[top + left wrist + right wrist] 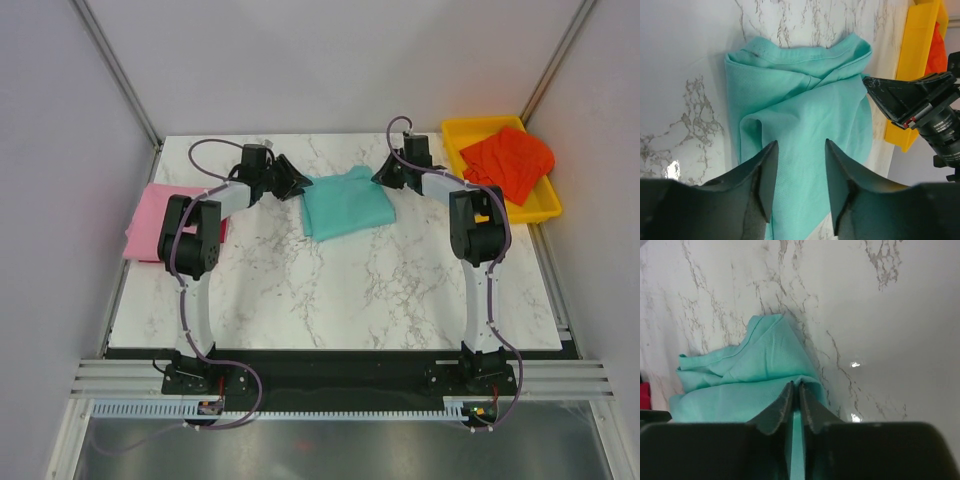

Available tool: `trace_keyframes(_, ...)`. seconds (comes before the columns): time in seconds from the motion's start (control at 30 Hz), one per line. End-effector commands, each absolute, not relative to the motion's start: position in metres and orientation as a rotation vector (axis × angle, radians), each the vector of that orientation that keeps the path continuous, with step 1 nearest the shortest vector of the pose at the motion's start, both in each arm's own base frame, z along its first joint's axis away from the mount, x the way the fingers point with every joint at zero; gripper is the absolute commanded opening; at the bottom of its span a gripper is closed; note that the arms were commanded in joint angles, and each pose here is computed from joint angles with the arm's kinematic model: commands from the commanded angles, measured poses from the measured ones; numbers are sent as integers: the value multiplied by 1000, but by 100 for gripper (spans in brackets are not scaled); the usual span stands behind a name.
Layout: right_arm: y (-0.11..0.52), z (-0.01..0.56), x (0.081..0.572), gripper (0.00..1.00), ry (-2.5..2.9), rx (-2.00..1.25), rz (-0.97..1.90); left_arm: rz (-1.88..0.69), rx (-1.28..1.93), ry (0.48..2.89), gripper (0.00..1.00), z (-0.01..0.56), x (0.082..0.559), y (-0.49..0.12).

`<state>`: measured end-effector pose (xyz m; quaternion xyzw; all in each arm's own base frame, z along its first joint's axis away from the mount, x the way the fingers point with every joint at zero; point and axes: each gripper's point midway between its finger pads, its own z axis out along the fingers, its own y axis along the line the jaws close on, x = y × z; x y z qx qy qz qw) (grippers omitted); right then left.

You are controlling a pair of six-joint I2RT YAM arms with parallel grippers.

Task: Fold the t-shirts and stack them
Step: Fold the tshirt

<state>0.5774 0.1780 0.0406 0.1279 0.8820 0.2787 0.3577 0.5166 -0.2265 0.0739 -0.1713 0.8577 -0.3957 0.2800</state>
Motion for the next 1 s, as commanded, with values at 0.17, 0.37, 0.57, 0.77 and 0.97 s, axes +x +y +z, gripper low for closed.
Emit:
trace_keyframes(0.17,186,88,607,0,2081,293,787,-1061,-458,2199,27,86,552,-230)
trace_keyframes(0.37,188,127,612,0,1956,261,819,-1047,-469,2176,22,91,553,-227)
trace_keyframes(0.57,202,129,629,0,1923,259,908,-1031,-450,2160,20,98,554,-225)
trace_keyframes(0.77,207,105,645,36,1961,292,918,-967,-458,2193,52,87,549,-218)
trace_keyframes(0.97,198,110,637,71,1967,250,841,-951,-467,2214,54,80,544,-215)
